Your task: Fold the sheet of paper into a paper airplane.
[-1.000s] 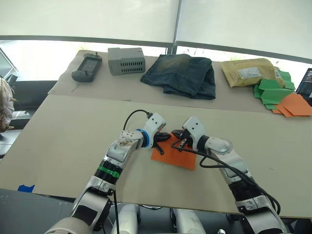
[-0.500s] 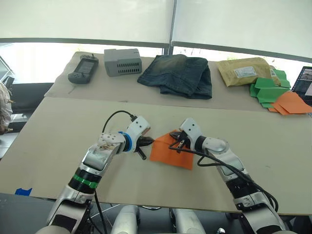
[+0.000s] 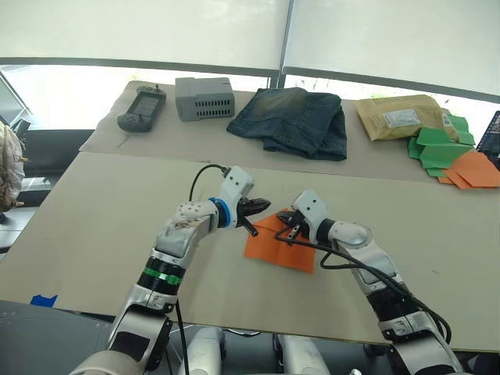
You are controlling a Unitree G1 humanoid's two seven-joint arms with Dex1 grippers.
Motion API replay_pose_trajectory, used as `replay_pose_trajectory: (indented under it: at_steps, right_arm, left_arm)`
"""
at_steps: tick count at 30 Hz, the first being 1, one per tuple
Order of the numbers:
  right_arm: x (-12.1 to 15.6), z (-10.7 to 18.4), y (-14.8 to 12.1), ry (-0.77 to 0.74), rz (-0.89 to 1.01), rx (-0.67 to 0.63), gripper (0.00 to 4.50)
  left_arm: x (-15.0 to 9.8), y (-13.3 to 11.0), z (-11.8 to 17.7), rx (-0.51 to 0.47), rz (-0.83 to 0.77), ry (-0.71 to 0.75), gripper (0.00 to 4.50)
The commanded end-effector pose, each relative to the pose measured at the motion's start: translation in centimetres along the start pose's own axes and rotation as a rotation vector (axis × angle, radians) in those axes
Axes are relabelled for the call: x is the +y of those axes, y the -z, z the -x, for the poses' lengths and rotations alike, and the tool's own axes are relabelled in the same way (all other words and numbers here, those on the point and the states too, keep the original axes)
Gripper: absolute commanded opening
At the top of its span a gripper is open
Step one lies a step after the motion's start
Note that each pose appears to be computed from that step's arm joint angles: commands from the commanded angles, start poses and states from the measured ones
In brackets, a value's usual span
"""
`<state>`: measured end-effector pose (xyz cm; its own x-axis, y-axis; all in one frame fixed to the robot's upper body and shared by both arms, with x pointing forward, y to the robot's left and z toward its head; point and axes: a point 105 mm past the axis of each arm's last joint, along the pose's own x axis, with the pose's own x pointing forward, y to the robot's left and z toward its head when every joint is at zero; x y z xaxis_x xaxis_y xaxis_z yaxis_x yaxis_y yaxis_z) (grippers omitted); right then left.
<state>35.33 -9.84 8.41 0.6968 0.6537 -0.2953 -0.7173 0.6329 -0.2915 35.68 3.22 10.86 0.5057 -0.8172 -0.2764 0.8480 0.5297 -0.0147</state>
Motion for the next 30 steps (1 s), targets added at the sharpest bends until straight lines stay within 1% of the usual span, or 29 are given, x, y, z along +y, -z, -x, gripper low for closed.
replay_pose_trajectory:
  at_steps: [1, 4, 8, 10, 12, 14, 16, 18, 21, 23, 25, 28, 30]
  right_arm:
    - [-0.7, 1.0, 0.6, 0.034, -0.025, 0.016, 0.00]
    - [-1.2, 1.5, 0.3, 0.065, -0.043, 0.002, 0.00]
    - [-1.8, 2.3, -0.9, 0.104, -0.089, -0.055, 0.00]
    - [-2.6, 3.7, -2.0, 0.136, -0.134, -0.099, 0.00]
    - [-3.4, 5.4, -2.3, 0.165, -0.151, -0.097, 0.00]
    - [-3.8, 7.1, -1.5, 0.184, -0.151, -0.046, 0.00]
    - [-4.1, 8.8, -0.1, 0.195, -0.114, 0.038, 0.00]
    - [-4.1, 10.3, 1.5, 0.194, -0.118, 0.120, 0.00]
    - [-3.4, 11.5, 3.3, 0.161, -0.134, 0.206, 0.00]
    - [-2.7, 11.7, 3.9, 0.129, -0.143, 0.230, 0.00]
    - [-1.9, 11.6, 4.2, 0.087, -0.150, 0.237, 0.00]
    - [0.3, 11.4, 4.2, -0.015, -0.187, 0.243, 0.00]
    - [0.9, 11.5, 4.0, -0.031, -0.214, 0.227, 0.00]
  left_arm:
    - [-0.8, -0.3, -0.9, -0.007, -0.078, 0.060, 0.03]
    - [-1.2, 1.4, -1.6, 0.058, -0.072, 0.094, 0.03]
    - [-1.4, 2.8, -2.3, 0.103, -0.067, 0.104, 0.03]
    - [-1.4, 3.1, -2.5, 0.110, -0.058, 0.106, 0.03]
    - [-1.4, 3.3, -2.6, 0.113, -0.058, 0.110, 0.03]
    - [-1.4, 3.4, -2.7, 0.113, -0.057, 0.112, 0.03]
    - [-1.4, 3.4, -2.7, 0.111, -0.058, 0.111, 0.03]
    - [-1.4, 3.4, -2.8, 0.108, -0.059, 0.110, 0.03]
    - [-1.4, 3.2, -3.0, 0.097, -0.055, 0.108, 0.03]
    - [-1.5, 3.2, -3.0, 0.091, -0.051, 0.107, 0.03]
    - [-1.5, 3.2, -3.1, 0.090, -0.052, 0.107, 0.03]
    - [-1.5, 3.2, -3.0, 0.086, -0.044, 0.105, 0.03]
    - [-1.4, 3.3, -2.9, 0.084, -0.039, 0.100, 0.03]
